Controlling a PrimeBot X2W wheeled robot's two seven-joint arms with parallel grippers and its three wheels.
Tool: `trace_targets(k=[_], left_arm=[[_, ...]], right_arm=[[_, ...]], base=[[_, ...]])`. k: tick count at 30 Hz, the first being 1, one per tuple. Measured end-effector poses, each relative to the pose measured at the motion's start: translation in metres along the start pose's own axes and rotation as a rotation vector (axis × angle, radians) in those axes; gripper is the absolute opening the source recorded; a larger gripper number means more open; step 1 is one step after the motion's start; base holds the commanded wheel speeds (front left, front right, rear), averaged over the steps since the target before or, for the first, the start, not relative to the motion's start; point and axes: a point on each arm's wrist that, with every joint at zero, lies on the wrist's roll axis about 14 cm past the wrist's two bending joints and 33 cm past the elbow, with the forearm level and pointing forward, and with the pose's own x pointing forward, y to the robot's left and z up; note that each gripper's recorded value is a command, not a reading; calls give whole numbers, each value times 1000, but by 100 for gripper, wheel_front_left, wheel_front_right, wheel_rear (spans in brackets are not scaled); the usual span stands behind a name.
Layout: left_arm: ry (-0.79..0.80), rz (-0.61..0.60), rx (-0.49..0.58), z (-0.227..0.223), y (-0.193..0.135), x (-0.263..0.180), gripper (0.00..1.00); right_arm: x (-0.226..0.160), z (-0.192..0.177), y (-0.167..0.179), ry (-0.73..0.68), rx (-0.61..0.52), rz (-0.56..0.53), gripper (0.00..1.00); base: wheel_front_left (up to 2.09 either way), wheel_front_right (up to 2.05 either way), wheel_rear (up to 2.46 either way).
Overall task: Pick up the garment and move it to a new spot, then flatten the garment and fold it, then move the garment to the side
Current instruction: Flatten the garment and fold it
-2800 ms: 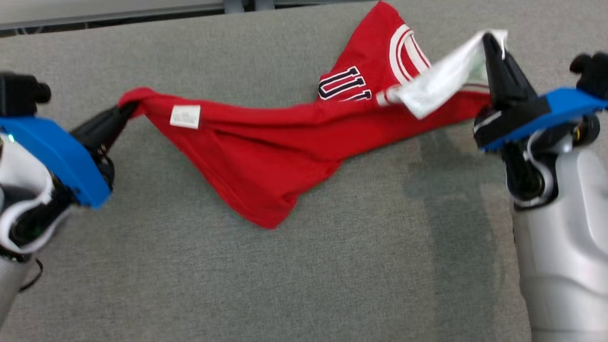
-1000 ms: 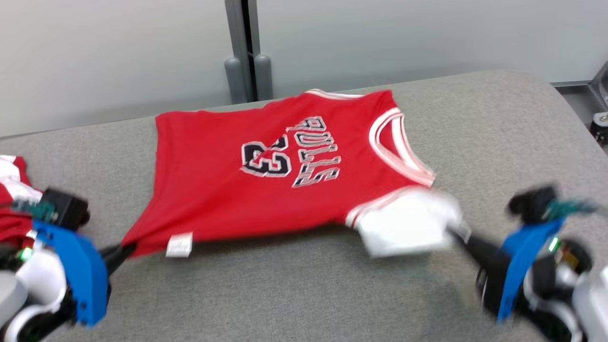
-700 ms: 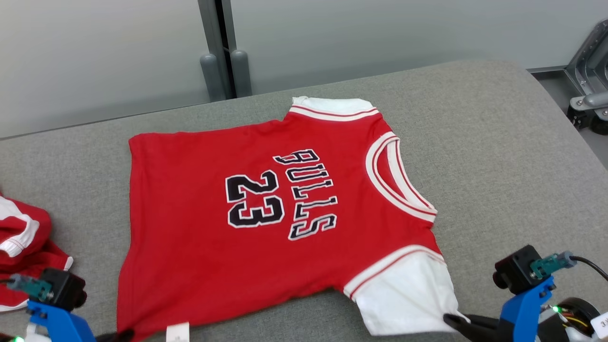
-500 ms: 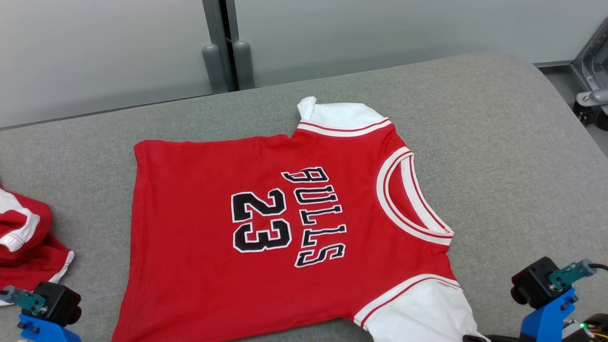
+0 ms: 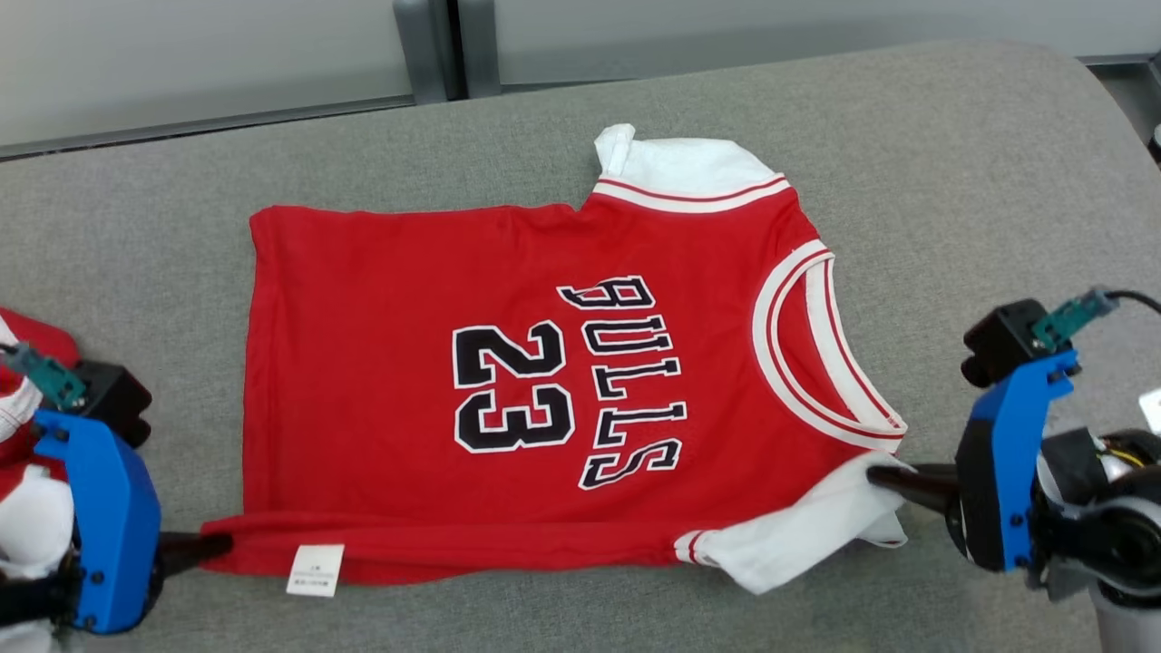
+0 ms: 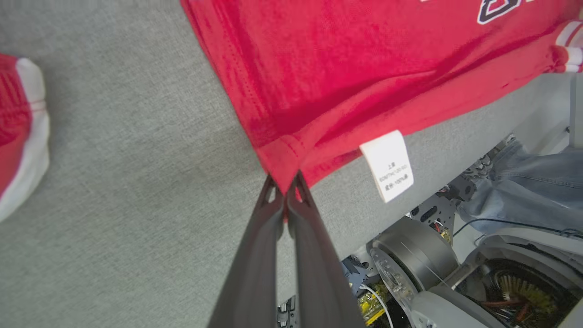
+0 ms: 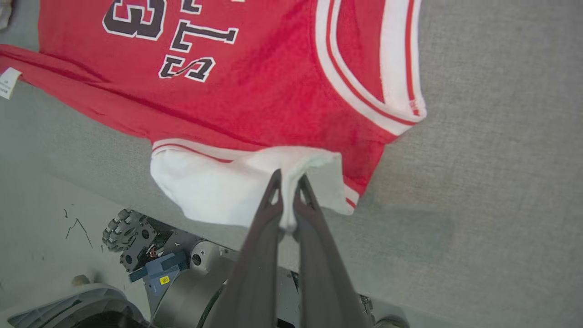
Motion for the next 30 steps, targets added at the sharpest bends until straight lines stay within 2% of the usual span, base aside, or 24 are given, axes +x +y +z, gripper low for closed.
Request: trace_targets(k=[6,15,16,17,18,21,26,27,28,29,30], left_arm=[[75,-15,-75,25,20,11,0],[27,-62,-128,70,23,25,0],[26,-55,-128,71,25,26,42],[12,-45,-120,73,26,27,42],[-4,-30,-108,76,29,26,100],[-80,9,-42,87,30,21,100],[-339,47,45,120,22,-7,100],[-399,52,56,126,20,-13,100],[-399,52,56,126,20,-13,100],[-511,64,76,133,16,-24,100],[-558,69,86,134,15,-28,100]], right_arm=[[31,31,-18,32,125,-1,0],[49,81,-31,-44,183,-36,0],[49,85,-33,-65,182,-48,42],[48,89,-35,-82,178,-59,42],[47,94,-35,-105,169,-67,100],[38,112,-40,-232,122,-116,100],[-3,162,-30,-612,37,-124,100],[-12,169,-27,-688,20,-123,100],[-12,169,-27,-688,20,-123,100],[-28,174,-23,-818,-17,-130,100],[-35,174,-21,-878,-34,-133,100]], base=[[0,0,0],[0,0,0],[0,0,0],[0,0,0],[0,0,0],[0,0,0],[0,0,0],[0,0,0],[0,0,0],[0,0,0],[0,0,0]])
